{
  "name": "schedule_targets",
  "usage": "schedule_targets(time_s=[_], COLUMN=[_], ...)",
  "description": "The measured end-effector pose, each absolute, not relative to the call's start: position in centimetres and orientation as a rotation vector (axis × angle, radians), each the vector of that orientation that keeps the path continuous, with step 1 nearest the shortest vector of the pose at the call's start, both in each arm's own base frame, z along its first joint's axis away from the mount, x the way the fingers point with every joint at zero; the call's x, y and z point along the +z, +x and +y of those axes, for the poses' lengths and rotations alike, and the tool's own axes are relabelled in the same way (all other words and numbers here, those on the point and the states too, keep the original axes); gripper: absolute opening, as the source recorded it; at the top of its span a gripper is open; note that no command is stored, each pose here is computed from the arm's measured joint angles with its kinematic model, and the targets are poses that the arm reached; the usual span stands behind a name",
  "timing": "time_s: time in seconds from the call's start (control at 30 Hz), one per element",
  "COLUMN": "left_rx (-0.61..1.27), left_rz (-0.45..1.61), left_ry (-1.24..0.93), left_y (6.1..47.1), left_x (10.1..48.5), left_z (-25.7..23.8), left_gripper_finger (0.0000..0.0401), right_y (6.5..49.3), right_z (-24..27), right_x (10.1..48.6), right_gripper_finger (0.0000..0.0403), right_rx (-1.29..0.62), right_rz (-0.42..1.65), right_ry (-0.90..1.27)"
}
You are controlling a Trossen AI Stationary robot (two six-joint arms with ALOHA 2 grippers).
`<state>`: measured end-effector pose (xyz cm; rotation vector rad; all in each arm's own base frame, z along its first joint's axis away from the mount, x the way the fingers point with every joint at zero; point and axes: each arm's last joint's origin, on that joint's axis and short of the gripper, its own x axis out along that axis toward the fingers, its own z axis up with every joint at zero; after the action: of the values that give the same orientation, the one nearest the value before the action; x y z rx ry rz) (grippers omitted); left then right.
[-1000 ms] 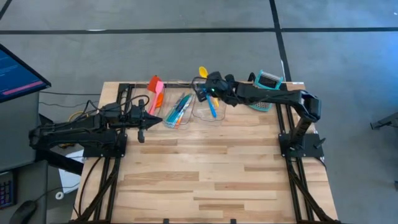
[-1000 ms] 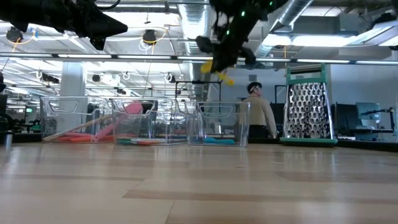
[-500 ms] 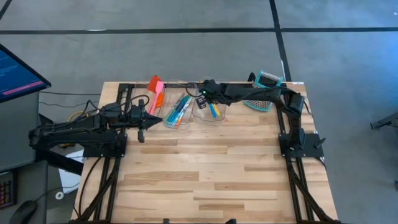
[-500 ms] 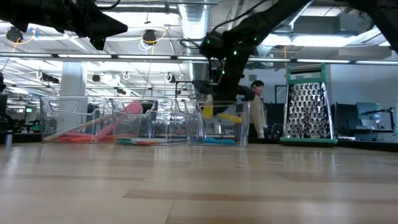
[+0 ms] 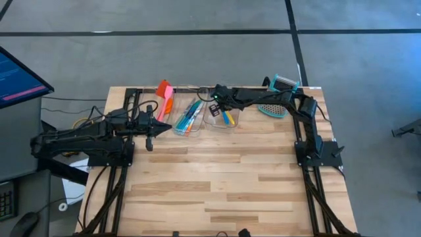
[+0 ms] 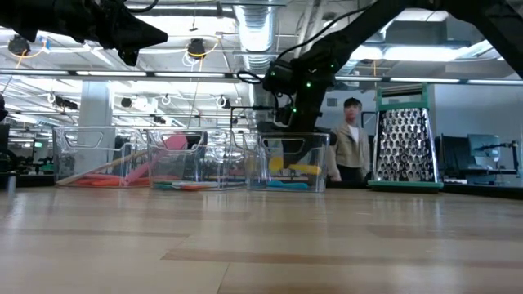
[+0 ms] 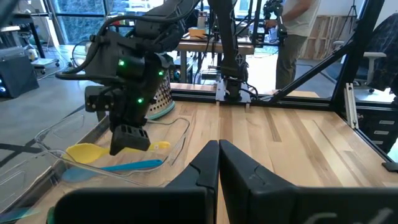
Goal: Pick & Place Kitchen Items
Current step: Put the yellow serving spoon into the right transparent bin
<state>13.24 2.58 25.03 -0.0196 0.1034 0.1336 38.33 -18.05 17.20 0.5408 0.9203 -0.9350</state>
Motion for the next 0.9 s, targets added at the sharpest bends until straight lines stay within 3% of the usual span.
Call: schedule_targets(time_s=[0.8,0.9], left_rx=[0.133,0.133], left_rz=[0.104,0.104], left_ry=[-0.020,-0.020], left_y=[13.24,13.24], left_x=[25.03,25.03], left_z=[2.58,2.58], left_gripper_finger=[0.0002,0.0002], right_y=[38.17,38.17], right_z=[-18.43,-18.44], right_x=[17.12,17.12], right_gripper_finger=[0.0010,0.0024], right_rx=[-0.858,-0.856], right_rz=[0.944,0.944], right_ry=[0.578,0.575])
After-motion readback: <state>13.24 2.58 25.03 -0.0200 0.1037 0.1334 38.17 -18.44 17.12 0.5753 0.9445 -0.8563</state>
